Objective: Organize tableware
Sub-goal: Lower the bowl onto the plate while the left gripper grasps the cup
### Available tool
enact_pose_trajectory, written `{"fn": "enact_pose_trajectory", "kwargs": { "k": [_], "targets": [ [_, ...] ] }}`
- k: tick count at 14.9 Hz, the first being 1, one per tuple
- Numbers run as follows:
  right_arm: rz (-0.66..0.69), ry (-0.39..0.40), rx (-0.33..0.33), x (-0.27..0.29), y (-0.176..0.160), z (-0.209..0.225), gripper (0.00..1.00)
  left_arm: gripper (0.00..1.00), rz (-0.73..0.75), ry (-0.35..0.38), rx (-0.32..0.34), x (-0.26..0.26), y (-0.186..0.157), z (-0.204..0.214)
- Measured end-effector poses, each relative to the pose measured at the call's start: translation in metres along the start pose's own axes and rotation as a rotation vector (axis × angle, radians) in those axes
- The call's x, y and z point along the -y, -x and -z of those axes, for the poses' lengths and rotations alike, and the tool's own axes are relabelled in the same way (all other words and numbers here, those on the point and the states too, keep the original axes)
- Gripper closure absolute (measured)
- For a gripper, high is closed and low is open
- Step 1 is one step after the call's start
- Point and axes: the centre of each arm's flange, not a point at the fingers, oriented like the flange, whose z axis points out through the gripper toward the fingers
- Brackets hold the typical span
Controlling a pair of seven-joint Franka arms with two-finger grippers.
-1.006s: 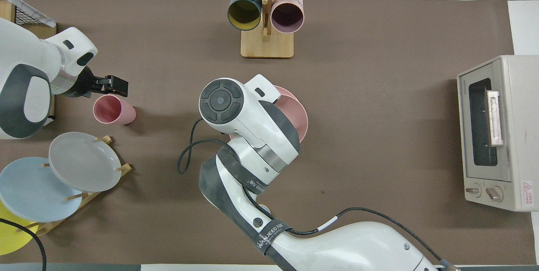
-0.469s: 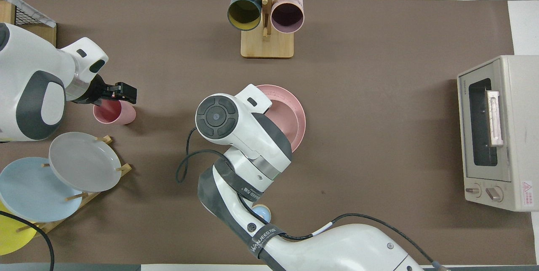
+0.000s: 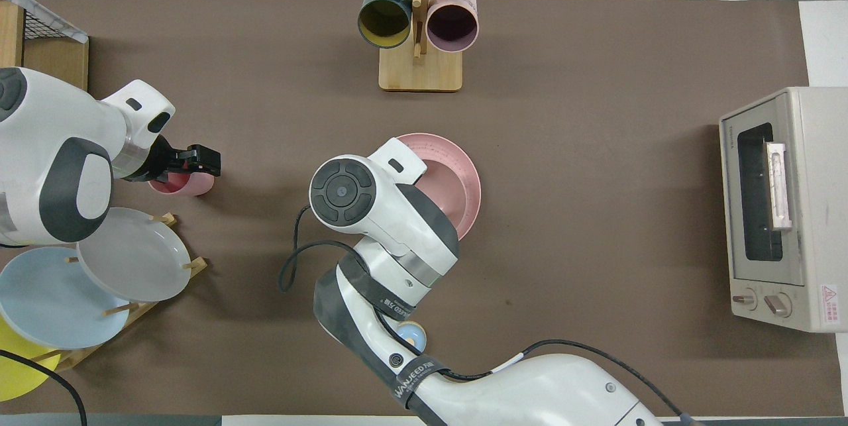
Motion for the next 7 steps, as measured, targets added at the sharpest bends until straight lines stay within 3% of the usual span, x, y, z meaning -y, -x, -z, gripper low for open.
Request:
{"fn": "enact_pose_trajectory", "kwargs": {
  "k": [1,2,4,7],
  "targets": [
    [0.000,-0.002,-0.001,0.000,0.000,0.000,0.95,0.11,0.003,0.000,-0.002,0.000,0.001,-0.001],
    [-0.001,-0.004,-0.003,0.000,0.000,-0.001,0.89,0.21,0.005,0.000,-0.009,0.001,0.002,-0.003],
    [-0.003,-0.002,-0.001,-0.003,0.000,-0.004,0.70,0.27,0.012,0.001,-0.029,0.002,0.005,-0.009],
    [-0.009,-0.008,-0.011,-0.003,-0.006,0.008,0.38,0.62,0.015,0.001,-0.038,0.003,0.010,-0.014]
  ]
}}
